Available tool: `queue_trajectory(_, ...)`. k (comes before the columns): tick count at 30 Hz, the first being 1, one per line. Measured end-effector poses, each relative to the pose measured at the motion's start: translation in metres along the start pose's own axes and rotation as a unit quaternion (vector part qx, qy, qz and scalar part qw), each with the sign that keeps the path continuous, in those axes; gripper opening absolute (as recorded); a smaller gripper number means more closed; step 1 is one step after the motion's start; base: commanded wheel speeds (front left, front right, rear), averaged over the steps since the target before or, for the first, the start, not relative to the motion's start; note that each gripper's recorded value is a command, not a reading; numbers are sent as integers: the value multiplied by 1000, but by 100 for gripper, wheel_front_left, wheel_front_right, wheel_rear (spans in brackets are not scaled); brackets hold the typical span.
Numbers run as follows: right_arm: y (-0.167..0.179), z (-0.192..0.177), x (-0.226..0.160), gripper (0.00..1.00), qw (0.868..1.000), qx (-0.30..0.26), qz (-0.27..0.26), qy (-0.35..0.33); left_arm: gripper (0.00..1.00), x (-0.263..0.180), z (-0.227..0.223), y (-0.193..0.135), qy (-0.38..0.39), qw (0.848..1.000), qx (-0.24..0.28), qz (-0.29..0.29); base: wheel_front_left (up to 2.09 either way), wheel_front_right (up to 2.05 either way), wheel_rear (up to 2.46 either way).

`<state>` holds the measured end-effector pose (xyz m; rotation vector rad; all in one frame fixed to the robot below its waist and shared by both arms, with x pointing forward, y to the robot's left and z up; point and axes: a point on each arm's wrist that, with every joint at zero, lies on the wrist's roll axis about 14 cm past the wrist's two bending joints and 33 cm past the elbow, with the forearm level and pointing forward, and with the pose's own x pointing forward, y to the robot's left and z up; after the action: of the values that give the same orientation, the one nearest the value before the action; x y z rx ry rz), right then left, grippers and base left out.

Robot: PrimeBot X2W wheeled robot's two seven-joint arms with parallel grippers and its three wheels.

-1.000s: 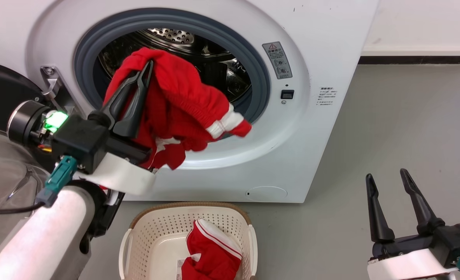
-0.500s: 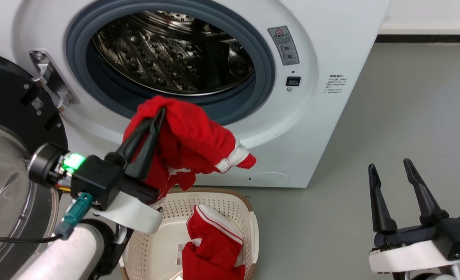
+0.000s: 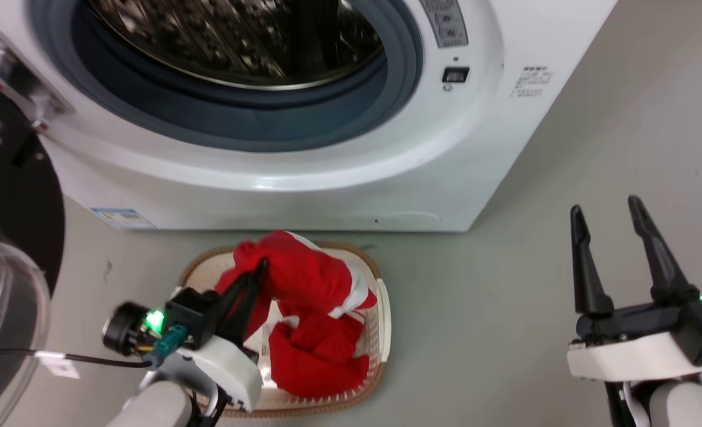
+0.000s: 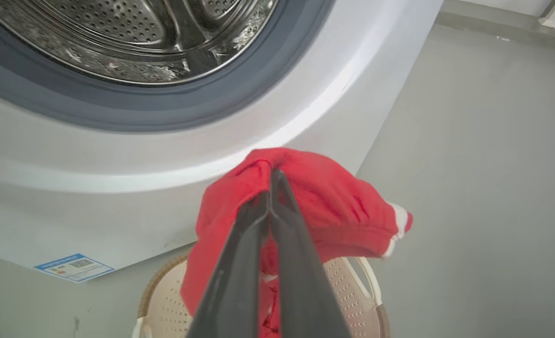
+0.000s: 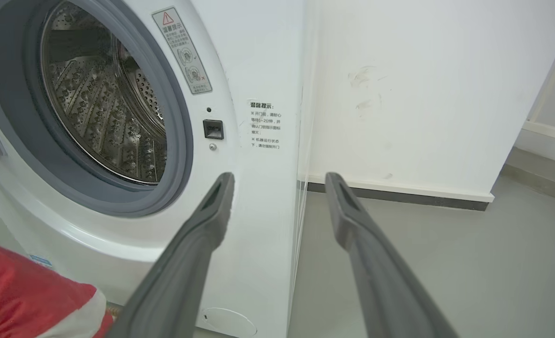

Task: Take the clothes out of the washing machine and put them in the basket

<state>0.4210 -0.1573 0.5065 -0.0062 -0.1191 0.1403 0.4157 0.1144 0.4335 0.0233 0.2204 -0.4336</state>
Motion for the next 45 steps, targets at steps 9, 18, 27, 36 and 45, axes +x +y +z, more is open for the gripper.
queue_trajectory(9, -9, -29, 23, 100, 1000, -6, -6, 22, 0, 15, -123, 5, 156, 987, -51, 2, 0, 0, 0)
queue_trajectory(18, -20, -65, 45, 100, 999, -7, -13, 46, 0, 36, -213, 5, 279, 958, -58, -15, 0, 0, 0)
queue_trajectory(27, -33, -115, 53, 100, 996, -6, -27, 88, 0, 44, -287, -3, 394, 917, -28, -55, 0, 0, 0)
queue_trajectory(36, -48, -146, 51, 100, 992, -9, -43, 119, 0, 35, -336, -9, 471, 878, -18, -82, 0, 0, 0)
queue_trajectory(45, -44, -134, 53, 100, 993, -5, -40, 107, 100, 37, -320, -5, 451, 888, 1, -88, 0, 0, 0)
